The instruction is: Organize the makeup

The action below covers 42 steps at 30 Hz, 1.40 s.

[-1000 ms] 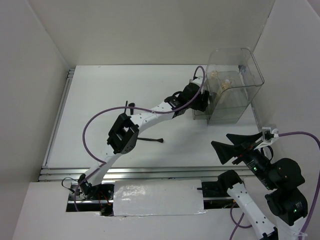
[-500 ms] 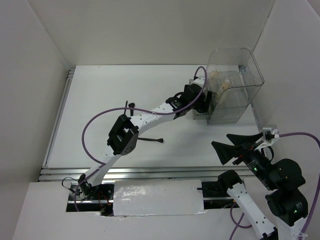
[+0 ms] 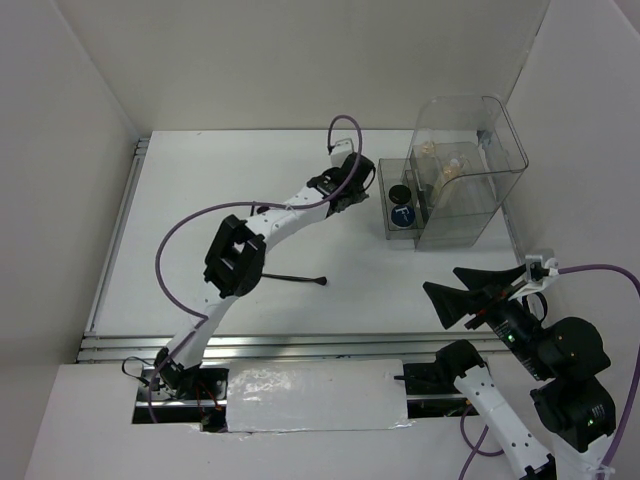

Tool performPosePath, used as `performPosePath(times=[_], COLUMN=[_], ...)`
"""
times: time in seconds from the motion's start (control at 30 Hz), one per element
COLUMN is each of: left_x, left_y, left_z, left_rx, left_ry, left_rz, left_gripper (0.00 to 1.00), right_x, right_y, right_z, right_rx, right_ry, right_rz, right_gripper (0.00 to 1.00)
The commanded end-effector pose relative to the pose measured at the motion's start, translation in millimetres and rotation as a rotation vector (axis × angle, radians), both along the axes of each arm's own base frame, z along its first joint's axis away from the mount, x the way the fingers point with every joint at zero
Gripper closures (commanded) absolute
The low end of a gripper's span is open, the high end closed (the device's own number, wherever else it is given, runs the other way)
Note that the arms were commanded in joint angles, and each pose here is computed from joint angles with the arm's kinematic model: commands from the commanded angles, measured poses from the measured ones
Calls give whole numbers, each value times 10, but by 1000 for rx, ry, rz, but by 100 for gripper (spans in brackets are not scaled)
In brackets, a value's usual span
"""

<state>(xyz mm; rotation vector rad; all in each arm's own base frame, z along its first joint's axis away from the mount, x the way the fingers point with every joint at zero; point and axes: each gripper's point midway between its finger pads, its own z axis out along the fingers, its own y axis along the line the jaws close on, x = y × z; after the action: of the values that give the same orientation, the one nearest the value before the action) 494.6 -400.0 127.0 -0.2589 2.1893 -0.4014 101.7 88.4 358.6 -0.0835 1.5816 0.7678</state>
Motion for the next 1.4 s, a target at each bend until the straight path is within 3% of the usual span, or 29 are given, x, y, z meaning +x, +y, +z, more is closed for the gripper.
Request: performPosePath(times=[0.0, 0.2, 0.37, 0.57, 0.67, 0.93, 1.2, 1.37], left_x=[-97, -134, -100, -10, 14, 24, -10, 54], left_y=[-422, -999, -1152, -1305, -1364, -1446, -1480, -1295], left_z=[-266, -84, 64, 173, 143, -32, 112, 118], left_rx=[-105, -320, -359, -376, -409, -482, -498, -479], left_ry=[54, -65, -132, -169, -171, -149, -190, -171], left_rz=[-116, -383, -444, -491, -505, -517, -561, -473], left_gripper=[76, 63, 62, 57, 47, 37, 23, 14], right_x=[-12, -47, -67, -69, -78, -92, -79, -76], right_y=[-36, -79, -75, -51, -61, -100, -74, -73], right_z=[55, 67, 52, 15, 1, -10, -34, -47], right_rx=[-7, -17, -19, -21, -25, -34, -36, -34], right_ry=[-25, -35, -38, -36, -33, -38, -32, -29], right_rz=[-11, -24, -17, -3, -6, -22, -11, -12], right_gripper=[0, 0, 0, 0, 0, 0, 0, 0])
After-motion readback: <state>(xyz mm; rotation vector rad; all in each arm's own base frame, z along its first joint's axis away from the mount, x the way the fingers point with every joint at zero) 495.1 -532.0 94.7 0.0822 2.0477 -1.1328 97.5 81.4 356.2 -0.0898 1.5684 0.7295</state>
